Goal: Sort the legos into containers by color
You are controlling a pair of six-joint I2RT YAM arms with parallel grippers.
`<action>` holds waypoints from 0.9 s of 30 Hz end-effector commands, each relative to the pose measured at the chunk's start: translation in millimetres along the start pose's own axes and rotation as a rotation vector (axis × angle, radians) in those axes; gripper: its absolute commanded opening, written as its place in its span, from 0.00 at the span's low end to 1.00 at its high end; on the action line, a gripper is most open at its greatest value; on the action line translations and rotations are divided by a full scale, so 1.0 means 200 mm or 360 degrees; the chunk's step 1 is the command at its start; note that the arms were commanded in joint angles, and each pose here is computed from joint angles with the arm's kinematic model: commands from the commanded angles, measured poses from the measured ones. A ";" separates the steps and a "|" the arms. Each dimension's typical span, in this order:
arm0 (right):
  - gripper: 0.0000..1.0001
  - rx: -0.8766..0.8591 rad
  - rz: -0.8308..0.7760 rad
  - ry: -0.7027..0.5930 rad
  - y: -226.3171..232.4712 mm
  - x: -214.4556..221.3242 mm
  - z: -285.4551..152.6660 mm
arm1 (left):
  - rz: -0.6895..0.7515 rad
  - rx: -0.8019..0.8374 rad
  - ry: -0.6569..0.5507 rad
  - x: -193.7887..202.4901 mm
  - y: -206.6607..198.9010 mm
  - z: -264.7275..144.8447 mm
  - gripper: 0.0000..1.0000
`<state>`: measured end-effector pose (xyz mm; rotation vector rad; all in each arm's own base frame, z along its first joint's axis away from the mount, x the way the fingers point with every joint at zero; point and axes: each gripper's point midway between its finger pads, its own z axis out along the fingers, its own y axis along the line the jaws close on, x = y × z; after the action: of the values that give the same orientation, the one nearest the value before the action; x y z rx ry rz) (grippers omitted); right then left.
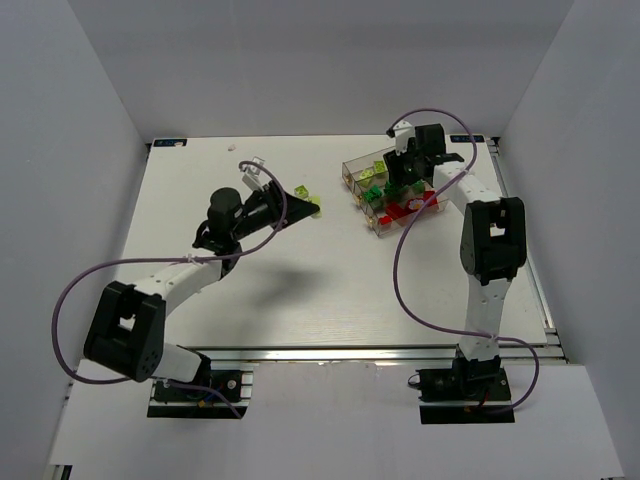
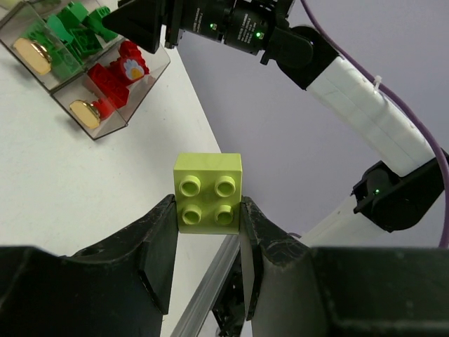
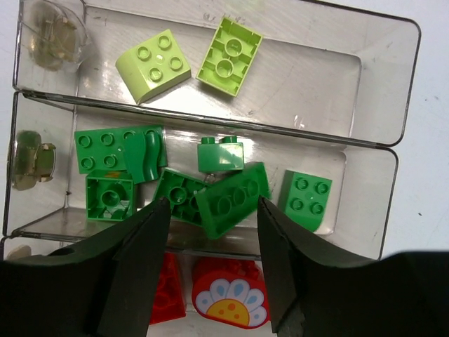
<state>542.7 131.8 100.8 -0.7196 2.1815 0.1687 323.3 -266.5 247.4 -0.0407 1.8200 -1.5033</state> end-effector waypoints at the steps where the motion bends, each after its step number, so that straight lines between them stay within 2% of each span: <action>1: 0.58 -0.0019 0.0017 -0.0092 -0.02 -0.11 -0.10 | 0.0079 -0.0003 0.0063 -0.02 -0.03 0.09 0.00; 3: 0.58 -0.0068 0.0002 -0.0155 -0.02 -0.17 -0.17 | 0.0103 -0.0040 0.0092 -0.02 -0.01 0.16 0.00; 4: 0.59 -0.0124 -0.0036 -0.0154 0.00 -0.17 -0.21 | 0.0100 -0.0123 0.0152 0.02 0.08 0.19 0.00; 6: 0.58 -0.0343 -0.0106 -0.0286 0.06 -0.25 -0.36 | 0.0160 -0.0127 0.0144 -0.04 0.05 0.28 0.00; 8: 0.45 -0.0561 -0.0135 -0.0413 0.13 -0.26 -0.48 | 0.0205 -0.0179 0.0162 -0.09 0.10 0.38 0.00; 10: 0.30 -0.0650 -0.0153 -0.0507 0.16 -0.28 -0.61 | 0.0250 -0.0230 0.0160 -0.11 0.15 0.45 0.00; 11: 0.15 -0.0695 -0.0164 -0.0572 0.18 -0.31 -0.69 | 0.0272 -0.0237 0.0152 -0.15 0.17 0.52 0.00; 13: 0.02 -0.0760 -0.0166 -0.0598 0.21 -0.30 -0.75 | 0.0333 -0.0275 0.0130 -0.19 0.22 0.60 0.00; 14: 0.00 -0.0812 -0.0150 -0.0594 0.25 -0.26 -0.77 | 0.0341 -0.0316 0.0148 -0.17 0.31 0.65 0.02; 17: 0.00 -0.0835 -0.0164 -0.0635 0.31 -0.23 -0.88 | 0.0483 -0.0305 0.0098 -0.24 0.31 0.80 0.02; 22: 0.00 -0.0856 -0.0141 -0.0684 0.40 -0.17 -0.98 | 0.0560 -0.0341 0.0052 -0.29 0.50 1.03 0.02; 27: 0.00 -0.0891 -0.0123 -0.0708 0.47 -0.13 -1.06 | 0.0679 -0.0339 -0.0037 -0.35 0.55 1.20 0.03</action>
<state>373.2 142.9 227.1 -0.9432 1.7662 0.8237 540.0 -392.9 146.3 0.1790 1.9363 -1.0672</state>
